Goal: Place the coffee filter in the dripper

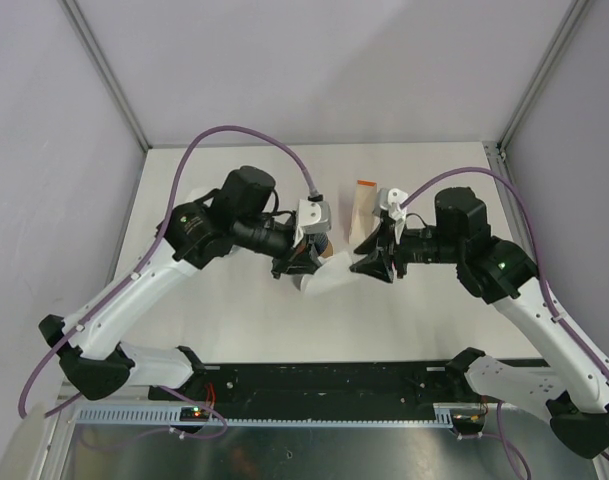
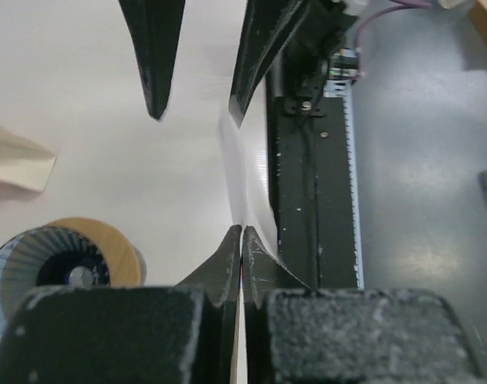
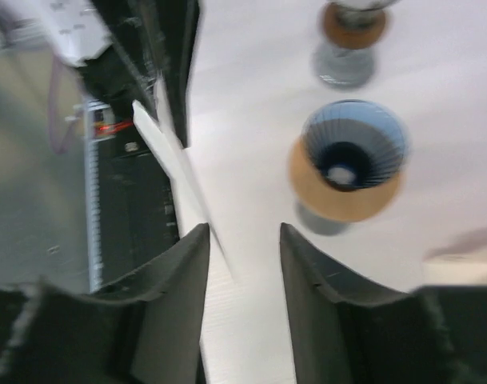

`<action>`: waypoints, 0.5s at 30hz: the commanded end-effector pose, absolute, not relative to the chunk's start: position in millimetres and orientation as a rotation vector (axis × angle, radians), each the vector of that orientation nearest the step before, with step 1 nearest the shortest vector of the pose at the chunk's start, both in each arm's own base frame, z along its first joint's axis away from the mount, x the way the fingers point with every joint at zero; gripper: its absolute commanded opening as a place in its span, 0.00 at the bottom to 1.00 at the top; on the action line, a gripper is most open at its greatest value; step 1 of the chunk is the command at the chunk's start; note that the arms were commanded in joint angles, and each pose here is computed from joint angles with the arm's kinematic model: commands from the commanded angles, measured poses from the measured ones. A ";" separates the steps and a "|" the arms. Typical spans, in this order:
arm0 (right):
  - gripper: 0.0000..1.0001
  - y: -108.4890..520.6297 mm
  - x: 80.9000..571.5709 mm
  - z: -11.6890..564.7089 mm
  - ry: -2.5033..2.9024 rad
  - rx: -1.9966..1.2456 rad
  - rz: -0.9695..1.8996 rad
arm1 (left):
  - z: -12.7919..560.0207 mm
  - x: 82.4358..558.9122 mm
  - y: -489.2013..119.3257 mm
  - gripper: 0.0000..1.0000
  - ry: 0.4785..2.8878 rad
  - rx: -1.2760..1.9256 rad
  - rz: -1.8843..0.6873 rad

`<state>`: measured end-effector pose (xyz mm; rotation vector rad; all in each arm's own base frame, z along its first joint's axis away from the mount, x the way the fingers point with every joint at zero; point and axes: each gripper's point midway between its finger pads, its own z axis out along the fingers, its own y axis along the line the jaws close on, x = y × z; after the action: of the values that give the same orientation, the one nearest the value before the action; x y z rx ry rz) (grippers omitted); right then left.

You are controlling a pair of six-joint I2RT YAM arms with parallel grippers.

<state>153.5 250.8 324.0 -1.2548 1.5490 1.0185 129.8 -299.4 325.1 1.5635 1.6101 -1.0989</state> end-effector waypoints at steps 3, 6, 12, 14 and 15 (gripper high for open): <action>0.56 223.7 238.6 370.6 1.625 -0.730 0.666 | 345.7 218.5 -285.5 0.00 1.861 1.037 -0.677; 0.59 205.4 255.5 389.3 1.633 -0.466 0.580 | 375.2 255.3 -262.2 0.00 1.826 0.750 -0.499; 0.79 236.9 250.8 407.9 1.580 -0.260 0.546 | 404.1 279.2 -248.0 0.00 1.788 0.469 -0.455; 0.80 256.5 246.3 412.7 1.545 -0.246 0.525 | 402.3 283.2 -248.2 0.00 1.800 0.411 -0.462; 0.79 266.6 245.2 414.4 1.529 -0.242 0.521 | 400.6 285.2 -248.6 0.00 1.810 0.381 -0.467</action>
<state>231.8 258.0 371.3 -0.5013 1.6492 0.5906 268.4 -261.7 359.3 0.6720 1.8814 -0.4575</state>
